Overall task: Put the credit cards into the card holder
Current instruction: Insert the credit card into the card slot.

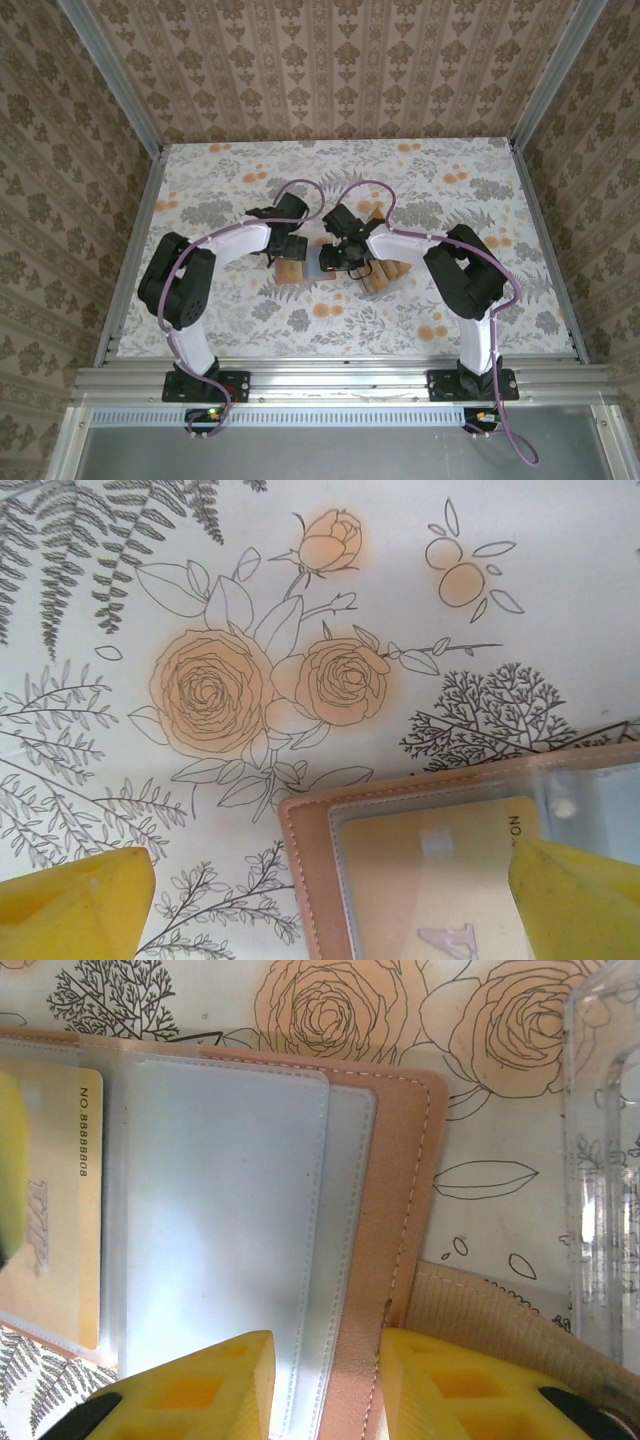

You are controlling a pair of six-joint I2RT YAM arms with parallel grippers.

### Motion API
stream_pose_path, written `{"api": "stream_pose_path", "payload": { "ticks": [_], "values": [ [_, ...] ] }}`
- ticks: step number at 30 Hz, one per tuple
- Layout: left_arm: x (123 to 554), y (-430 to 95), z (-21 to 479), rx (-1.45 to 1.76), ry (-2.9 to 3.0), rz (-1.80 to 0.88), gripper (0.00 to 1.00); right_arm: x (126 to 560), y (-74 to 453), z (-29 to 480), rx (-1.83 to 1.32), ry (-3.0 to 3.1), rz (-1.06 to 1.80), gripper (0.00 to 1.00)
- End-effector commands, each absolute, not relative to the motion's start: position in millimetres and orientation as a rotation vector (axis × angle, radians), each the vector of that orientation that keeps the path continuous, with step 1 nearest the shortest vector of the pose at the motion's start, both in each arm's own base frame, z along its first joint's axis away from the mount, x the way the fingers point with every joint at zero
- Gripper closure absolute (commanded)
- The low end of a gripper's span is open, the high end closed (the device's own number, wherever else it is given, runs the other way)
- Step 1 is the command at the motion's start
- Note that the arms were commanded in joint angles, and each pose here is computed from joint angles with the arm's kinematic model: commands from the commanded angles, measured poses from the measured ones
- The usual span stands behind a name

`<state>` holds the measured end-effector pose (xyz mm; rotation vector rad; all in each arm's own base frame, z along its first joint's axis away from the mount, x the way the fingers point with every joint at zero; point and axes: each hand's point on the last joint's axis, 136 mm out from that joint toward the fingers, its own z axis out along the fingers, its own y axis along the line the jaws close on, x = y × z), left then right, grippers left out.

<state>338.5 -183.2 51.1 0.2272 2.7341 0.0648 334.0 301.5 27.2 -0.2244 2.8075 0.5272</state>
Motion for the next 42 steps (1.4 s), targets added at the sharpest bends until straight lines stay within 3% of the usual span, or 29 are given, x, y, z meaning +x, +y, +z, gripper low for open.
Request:
{"api": "stream_pose_path", "payload": {
  "ticks": [1,12,25,42],
  "values": [
    [332.4,-169.4,63.4,0.19,2.736,0.025,0.07,334.7,301.9,45.0,-0.233,2.807,0.532,0.66],
    [311.3,-134.2,73.2,0.033,2.749,-0.161,0.06,340.4,309.4,86.2,-0.262,2.75,0.585,0.61],
    [284.2,-116.1,66.6,-0.069,2.734,-0.267,0.03,349.9,322.1,52.8,-0.226,2.828,0.571,0.62],
    [285.3,-123.7,62.5,-0.06,2.719,-0.321,0.0,346.8,330.1,29.1,-0.222,2.87,0.582,0.63]
  ]
}}
